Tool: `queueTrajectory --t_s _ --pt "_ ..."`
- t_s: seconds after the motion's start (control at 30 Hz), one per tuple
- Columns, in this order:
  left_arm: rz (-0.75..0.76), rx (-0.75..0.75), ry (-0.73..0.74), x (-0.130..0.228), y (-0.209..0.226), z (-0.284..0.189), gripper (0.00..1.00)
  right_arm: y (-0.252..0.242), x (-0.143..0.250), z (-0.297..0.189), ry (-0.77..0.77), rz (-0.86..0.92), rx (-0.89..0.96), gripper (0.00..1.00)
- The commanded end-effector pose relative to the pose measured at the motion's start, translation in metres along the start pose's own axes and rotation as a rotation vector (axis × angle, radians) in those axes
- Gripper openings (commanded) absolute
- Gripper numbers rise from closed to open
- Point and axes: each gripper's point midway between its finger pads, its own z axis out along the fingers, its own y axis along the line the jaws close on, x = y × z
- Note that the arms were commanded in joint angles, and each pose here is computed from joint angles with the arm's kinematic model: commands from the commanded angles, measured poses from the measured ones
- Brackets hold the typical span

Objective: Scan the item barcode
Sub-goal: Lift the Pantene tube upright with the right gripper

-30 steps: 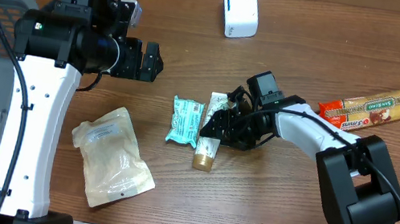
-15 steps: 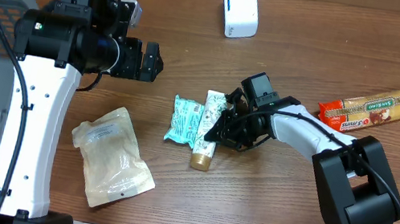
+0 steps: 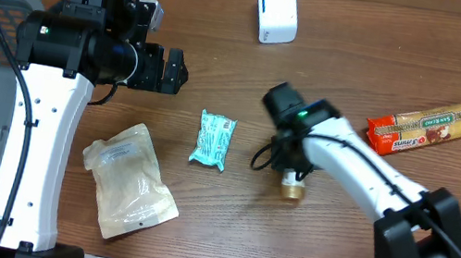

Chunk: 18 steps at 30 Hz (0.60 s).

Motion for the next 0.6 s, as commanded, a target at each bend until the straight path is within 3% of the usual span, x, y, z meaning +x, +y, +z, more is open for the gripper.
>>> queueTrajectory --t_s 0.0,0.13,0.4,0.57 --pt "0.028 0.019 -0.049 -0.006 -0.006 -0.015 1.00 -0.024 -0.022 -0.015 -0.158 -0.021 0.237 0.04" --pt "0.028 0.019 -0.049 -0.006 -0.006 -0.015 1.00 -0.017 -0.016 0.000 -0.122 -0.054 0.256 0.04" --pt "0.028 0.019 -0.049 -0.006 -0.006 -0.015 1.00 0.026 0.007 0.010 0.016 -0.050 0.012 0.38" --pt "0.027 0.018 -0.050 -0.006 -0.006 -0.015 1.00 0.048 0.011 0.009 0.049 -0.051 -0.106 0.39"
